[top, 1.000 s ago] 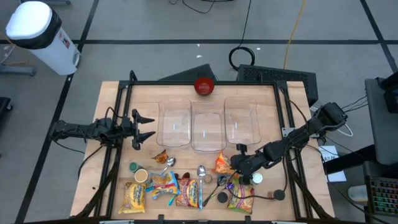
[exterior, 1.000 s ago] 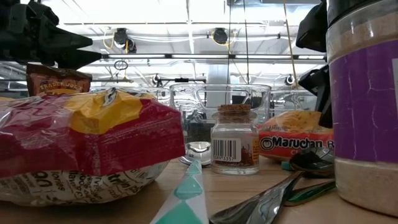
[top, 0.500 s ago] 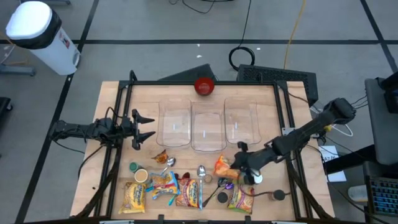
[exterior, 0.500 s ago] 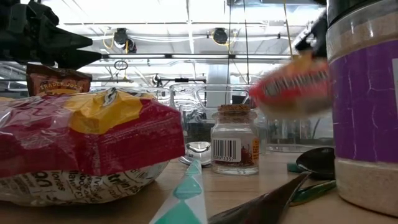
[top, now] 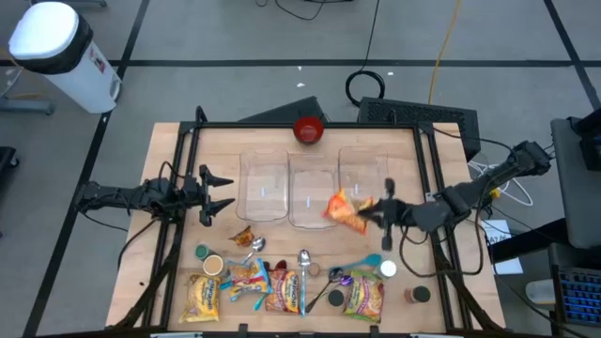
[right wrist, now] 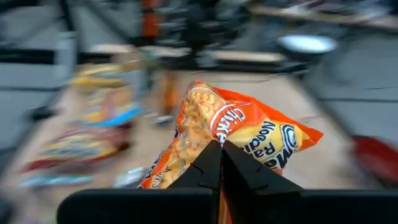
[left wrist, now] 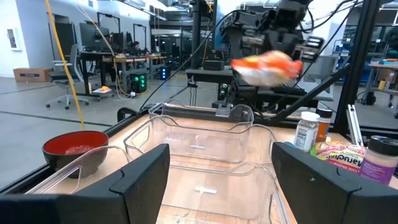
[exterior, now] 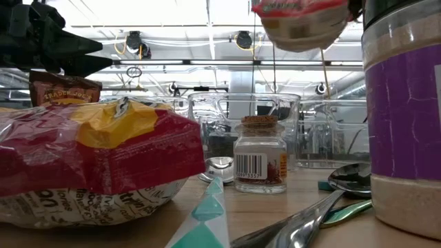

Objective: Pick & Place Food Item
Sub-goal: Put the orange noodle pack into the right transparent bin, then put the green noodle pack into the right transparent bin

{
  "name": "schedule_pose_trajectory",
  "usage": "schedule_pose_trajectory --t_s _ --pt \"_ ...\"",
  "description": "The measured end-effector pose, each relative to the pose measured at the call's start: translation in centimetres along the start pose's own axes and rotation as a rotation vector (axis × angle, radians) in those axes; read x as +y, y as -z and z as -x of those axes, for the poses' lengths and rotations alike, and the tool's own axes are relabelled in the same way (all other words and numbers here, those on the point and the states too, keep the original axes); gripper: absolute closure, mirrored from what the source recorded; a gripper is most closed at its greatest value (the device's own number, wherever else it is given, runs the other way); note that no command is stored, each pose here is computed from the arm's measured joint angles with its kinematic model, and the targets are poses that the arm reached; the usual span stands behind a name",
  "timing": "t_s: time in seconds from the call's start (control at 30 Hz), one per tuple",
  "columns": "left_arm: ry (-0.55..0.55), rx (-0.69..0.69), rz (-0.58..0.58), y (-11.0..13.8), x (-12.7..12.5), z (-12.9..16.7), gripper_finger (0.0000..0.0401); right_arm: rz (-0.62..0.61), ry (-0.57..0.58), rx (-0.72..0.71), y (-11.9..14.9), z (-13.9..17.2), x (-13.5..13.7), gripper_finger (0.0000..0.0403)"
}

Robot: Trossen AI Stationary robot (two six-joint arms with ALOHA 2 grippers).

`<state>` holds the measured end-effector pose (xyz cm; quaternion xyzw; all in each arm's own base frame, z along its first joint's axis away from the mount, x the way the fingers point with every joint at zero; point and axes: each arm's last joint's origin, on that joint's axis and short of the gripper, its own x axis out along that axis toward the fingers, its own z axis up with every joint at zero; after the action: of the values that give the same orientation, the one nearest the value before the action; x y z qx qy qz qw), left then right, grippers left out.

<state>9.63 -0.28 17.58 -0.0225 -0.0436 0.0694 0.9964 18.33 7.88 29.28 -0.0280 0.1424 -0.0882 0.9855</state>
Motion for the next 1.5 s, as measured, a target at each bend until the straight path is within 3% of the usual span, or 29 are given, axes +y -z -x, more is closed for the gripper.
schedule_pose_trajectory --t_s 0.2,0.57,0.67,0.87,1.13,1.37,1.5 --pt "0.000 0.000 0.000 0.0 0.0 0.0 0.0116 0.007 0.354 0.047 0.7 -0.1 -2.4 0.0402" --pt "-0.001 0.000 0.000 0.0 0.0 0.0 0.0116 -0.167 0.646 0.206 6.6 -3.2 -6.7 0.0403" --pt "0.000 0.000 0.000 0.0 0.0 0.0 0.0116 -0.236 0.658 0.241 8.1 -4.2 -7.7 0.0403" --pt "0.000 0.000 0.000 0.0 0.0 0.0 0.0116 -0.324 0.570 0.228 9.7 -6.6 -9.1 0.0403" --pt "0.000 0.000 0.000 0.0 0.0 0.0 0.0116 -0.379 0.622 0.276 11.1 -8.1 -10.5 0.0398" --pt "0.000 0.000 0.000 0.0 0.0 0.0 0.0116 -0.470 0.657 0.252 11.4 -8.5 -11.0 0.0350" --pt "0.000 0.000 0.000 0.0 0.0 0.0 0.0116 -0.492 0.614 0.234 11.2 -8.7 -10.9 0.0310"
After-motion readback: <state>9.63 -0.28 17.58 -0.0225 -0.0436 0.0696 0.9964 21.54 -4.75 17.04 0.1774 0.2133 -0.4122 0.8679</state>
